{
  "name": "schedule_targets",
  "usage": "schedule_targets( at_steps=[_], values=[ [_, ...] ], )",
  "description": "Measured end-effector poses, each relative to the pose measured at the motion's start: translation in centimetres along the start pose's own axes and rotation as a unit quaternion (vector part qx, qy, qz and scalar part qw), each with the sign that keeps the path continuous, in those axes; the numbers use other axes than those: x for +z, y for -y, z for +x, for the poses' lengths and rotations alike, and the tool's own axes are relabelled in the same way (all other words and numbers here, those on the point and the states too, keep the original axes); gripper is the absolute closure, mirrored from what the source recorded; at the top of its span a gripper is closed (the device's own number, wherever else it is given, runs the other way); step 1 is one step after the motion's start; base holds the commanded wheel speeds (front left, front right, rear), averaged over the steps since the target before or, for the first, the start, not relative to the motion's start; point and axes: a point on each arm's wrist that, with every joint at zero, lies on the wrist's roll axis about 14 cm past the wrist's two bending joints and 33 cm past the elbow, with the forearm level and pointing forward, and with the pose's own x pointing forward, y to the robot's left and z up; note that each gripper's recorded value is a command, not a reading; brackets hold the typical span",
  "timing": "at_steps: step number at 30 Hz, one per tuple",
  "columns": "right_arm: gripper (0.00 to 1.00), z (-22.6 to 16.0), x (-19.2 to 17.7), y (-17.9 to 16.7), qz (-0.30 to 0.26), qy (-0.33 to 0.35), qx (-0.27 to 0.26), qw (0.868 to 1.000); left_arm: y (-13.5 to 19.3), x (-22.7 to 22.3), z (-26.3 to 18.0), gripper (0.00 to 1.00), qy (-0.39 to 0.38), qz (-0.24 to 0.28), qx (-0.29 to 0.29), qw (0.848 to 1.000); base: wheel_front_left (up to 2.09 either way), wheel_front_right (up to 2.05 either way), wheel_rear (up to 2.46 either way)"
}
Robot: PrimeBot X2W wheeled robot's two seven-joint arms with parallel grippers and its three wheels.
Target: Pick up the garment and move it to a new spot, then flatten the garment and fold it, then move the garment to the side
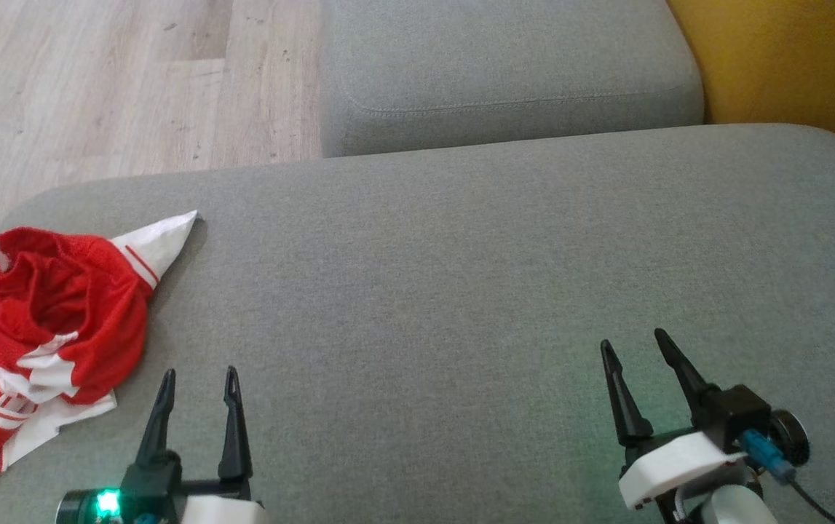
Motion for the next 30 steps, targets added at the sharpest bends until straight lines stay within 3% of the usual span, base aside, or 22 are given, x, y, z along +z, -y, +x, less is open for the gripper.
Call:
schedule_targets(
  at_steps=[5,20,30],
  values=[
    [0.0,0.2,0.5,0.0,-0.024,0.009,0.003,1.0,0.1,0.2,0.1,0.0,0.007,0.025,-0.004,1.0,0.0,0.0,0.0],
    [0.0,0.1,-0.1,0.9,-0.015,0.001,-0.01,1.0,-0.6,0.1,0.0,0.0,0.005,0.023,0.006,1.0,0.0,0.0,0.0],
    [0.0,2.4,-0.1,-2.4,-0.009,-0.003,0.045,0.999,-4.6,0.2,-2.4,0.0,0.008,0.018,0.078,0.997,0.0,0.0,0.0]
  ],
)
